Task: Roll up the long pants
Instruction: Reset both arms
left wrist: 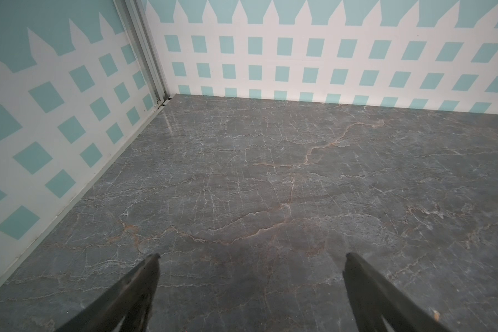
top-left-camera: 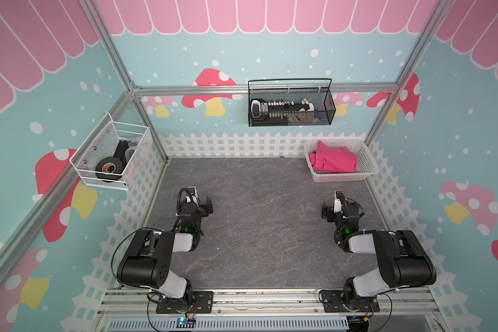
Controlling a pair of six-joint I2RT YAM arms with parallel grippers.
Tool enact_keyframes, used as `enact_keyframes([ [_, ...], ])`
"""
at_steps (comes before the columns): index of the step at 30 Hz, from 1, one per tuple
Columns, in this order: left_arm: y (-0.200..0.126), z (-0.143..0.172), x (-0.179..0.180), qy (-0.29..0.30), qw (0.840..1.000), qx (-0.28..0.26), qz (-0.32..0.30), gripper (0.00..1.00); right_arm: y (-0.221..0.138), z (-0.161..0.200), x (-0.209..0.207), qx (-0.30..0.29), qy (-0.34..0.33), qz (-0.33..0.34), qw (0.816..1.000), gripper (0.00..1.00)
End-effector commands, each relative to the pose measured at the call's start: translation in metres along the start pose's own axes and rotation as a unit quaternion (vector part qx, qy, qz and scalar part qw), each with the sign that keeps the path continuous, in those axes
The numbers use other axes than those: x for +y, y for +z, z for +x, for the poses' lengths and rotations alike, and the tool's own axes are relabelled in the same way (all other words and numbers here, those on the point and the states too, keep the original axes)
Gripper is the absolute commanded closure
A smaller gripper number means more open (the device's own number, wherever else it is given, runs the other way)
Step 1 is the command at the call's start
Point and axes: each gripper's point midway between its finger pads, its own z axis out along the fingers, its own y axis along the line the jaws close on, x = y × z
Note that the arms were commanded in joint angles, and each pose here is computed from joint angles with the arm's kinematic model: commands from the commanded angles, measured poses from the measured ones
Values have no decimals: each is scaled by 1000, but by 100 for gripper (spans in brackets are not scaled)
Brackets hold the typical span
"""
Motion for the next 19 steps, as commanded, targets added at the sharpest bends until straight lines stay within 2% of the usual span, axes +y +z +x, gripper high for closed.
enact_keyframes([
  [1,3,-12,0,-1,1000,-17,3,1,2,-12,-3,-15,0,5,1000,1],
  [19,3,-12,1,-1,1000,-16,1,1,3,-12,-3,-18,1,4,1000,1],
])
